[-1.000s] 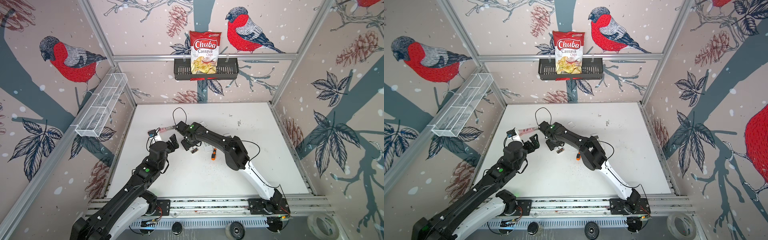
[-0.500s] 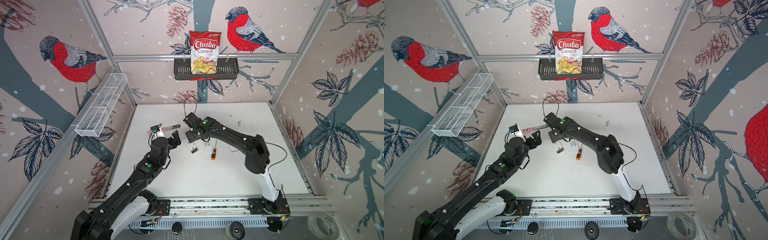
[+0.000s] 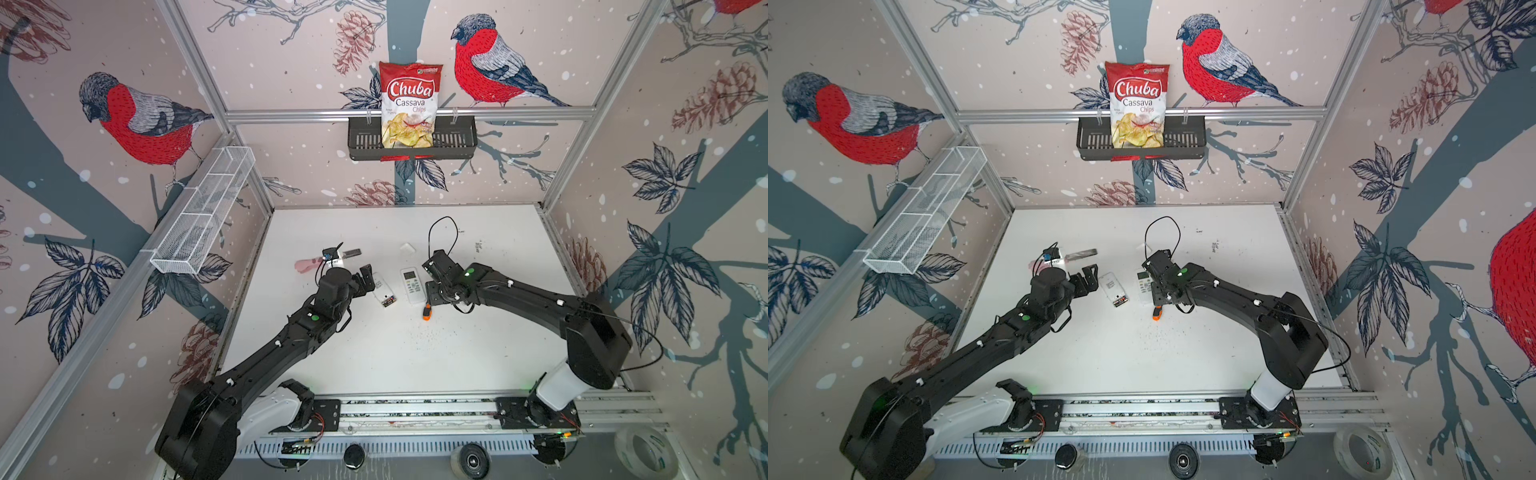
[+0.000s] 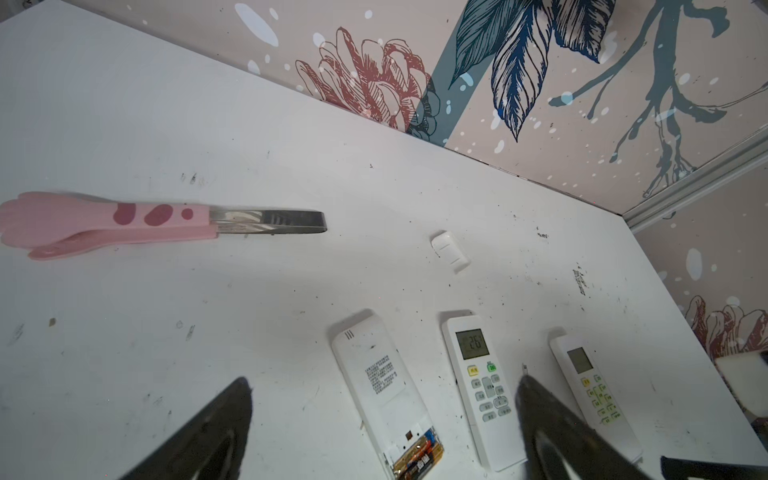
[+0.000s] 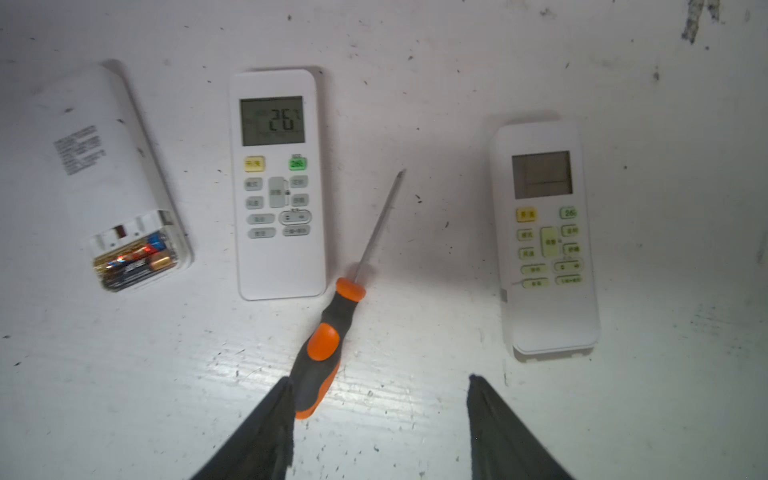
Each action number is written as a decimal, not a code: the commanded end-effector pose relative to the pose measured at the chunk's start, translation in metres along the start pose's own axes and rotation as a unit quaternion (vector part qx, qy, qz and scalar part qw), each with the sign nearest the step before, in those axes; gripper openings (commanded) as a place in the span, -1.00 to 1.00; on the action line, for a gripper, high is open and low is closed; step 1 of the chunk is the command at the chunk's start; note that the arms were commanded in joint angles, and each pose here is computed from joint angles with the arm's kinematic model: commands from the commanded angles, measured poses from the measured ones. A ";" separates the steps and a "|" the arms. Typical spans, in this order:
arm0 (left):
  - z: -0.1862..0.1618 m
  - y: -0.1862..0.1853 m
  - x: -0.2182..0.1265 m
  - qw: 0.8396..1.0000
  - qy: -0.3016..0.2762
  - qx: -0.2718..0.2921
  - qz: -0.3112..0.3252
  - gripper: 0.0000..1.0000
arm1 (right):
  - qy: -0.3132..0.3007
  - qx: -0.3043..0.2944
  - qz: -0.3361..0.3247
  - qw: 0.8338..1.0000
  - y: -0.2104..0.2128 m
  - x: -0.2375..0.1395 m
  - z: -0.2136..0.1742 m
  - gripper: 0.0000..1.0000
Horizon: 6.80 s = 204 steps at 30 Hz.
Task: Unload the batteries from the remote control
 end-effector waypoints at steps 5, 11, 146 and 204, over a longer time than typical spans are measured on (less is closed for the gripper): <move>0.000 0.000 0.001 1.000 -0.011 0.008 0.000 0.95 | 0.010 0.036 0.047 0.998 0.014 0.020 -0.008 0.14; -0.006 0.001 0.003 1.000 -0.007 0.007 -0.001 0.95 | 0.038 0.035 0.059 0.997 0.019 0.037 -0.020 0.03; 0.101 -0.096 0.065 0.830 -0.134 -0.275 -0.467 -1.00 | -0.133 0.092 0.688 0.708 0.066 -0.072 0.121 0.41; 0.092 -0.088 0.052 0.843 -0.157 -0.248 -0.452 0.95 | -0.133 0.135 0.641 0.744 0.053 -0.052 0.133 -0.82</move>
Point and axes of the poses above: each gripper's point midway between its finger pads, its own x axis out along the fingers, its own y axis along the line the jaws close on, z = x × y, the point moved 4 cm from there along -x, back along the fingers, and after that the axes turned 10 degrees about x, right-handed, at the moved point
